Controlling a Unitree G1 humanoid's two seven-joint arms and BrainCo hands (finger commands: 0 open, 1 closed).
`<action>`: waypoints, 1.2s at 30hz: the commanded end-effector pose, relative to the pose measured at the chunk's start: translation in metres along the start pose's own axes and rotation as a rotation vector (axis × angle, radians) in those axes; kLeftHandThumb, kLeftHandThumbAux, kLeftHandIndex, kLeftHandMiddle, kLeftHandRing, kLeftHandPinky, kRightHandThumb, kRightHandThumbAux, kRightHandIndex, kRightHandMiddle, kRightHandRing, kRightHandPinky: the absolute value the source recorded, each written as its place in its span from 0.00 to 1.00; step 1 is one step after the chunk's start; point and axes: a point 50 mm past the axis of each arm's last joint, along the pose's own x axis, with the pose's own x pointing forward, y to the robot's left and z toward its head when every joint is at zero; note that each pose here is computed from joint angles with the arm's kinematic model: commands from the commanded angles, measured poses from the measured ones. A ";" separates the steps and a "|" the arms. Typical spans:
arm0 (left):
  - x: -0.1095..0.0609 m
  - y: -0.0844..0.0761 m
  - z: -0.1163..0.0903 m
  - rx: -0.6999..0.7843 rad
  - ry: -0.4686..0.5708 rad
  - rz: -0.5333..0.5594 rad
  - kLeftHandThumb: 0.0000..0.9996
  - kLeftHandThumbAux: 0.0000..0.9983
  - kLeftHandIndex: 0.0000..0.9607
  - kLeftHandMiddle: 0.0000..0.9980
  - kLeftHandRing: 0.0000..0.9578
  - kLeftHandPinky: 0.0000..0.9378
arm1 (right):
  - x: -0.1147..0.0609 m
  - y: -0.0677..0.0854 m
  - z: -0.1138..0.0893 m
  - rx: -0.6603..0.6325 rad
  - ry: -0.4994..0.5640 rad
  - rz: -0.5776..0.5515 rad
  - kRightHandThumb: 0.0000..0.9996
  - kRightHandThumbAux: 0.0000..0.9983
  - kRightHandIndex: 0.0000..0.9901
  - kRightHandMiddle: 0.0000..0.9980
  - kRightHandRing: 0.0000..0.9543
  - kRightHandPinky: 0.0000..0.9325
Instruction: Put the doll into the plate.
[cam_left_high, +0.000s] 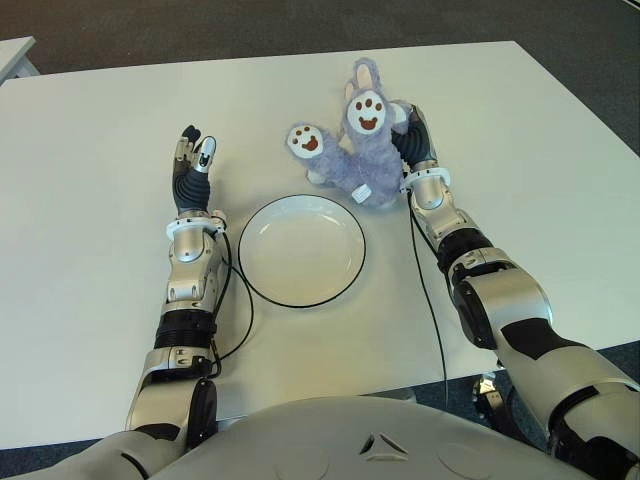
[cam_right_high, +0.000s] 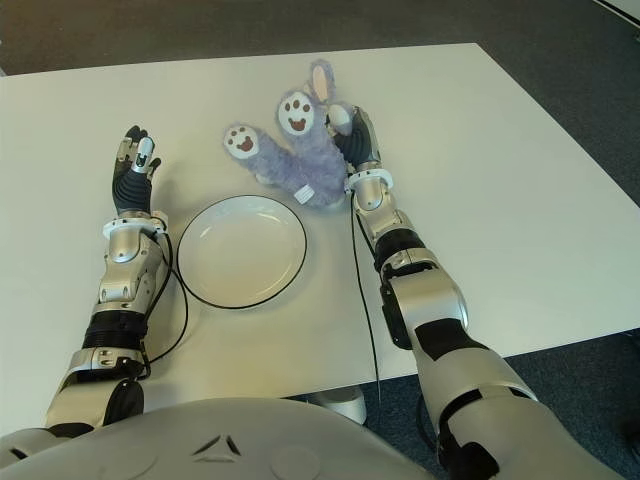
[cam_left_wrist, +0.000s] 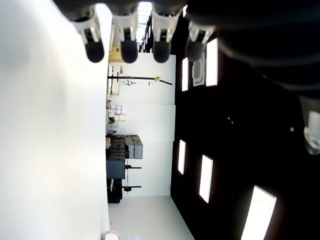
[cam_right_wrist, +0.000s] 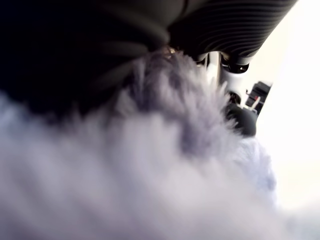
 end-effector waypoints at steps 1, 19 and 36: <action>-0.028 0.010 -0.037 0.002 0.152 0.037 0.00 0.39 0.00 0.02 0.01 0.00 | 0.000 0.002 -0.001 0.030 0.027 0.008 0.70 0.71 0.44 0.84 0.89 0.90; -0.027 0.009 -0.037 0.001 0.151 0.031 0.00 0.38 0.00 0.01 0.00 0.00 | -0.001 -0.003 0.002 0.095 -0.028 -0.017 0.70 0.72 0.44 0.86 0.91 0.90; -0.027 0.009 -0.036 -0.002 0.152 0.031 0.00 0.39 0.00 0.01 0.00 0.00 | 0.001 -0.010 0.004 0.146 -0.050 -0.050 0.69 0.72 0.44 0.87 0.91 0.90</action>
